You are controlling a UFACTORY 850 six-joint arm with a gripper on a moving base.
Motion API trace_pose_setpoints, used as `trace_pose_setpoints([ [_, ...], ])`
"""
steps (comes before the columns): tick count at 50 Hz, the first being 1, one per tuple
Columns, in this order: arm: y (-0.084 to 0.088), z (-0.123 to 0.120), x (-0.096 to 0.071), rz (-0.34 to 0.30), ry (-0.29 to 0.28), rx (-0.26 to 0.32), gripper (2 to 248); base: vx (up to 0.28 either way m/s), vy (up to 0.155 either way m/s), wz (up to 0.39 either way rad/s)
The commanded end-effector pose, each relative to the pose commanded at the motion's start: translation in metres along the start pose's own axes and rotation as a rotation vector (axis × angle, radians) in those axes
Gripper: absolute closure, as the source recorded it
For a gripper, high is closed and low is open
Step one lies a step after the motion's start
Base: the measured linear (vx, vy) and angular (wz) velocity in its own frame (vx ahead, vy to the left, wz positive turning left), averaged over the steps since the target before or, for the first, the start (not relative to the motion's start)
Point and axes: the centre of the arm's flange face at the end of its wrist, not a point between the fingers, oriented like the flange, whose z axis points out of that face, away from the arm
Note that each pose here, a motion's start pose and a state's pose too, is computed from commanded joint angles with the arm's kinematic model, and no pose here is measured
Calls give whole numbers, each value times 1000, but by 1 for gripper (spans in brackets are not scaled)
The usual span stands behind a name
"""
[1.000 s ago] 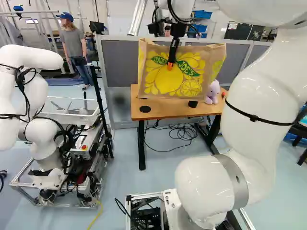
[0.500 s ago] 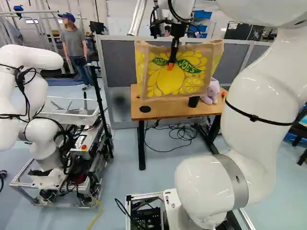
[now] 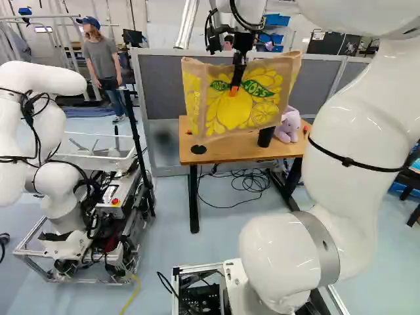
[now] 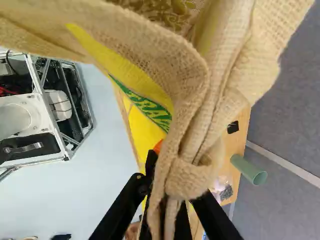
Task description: Pick up the bag on the ground and place it on the table
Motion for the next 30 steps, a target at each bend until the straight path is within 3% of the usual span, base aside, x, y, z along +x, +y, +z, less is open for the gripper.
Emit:
trace_pose_setpoints([
  [30,15,4,8,-12,4,-4,228,0,0,0],
])
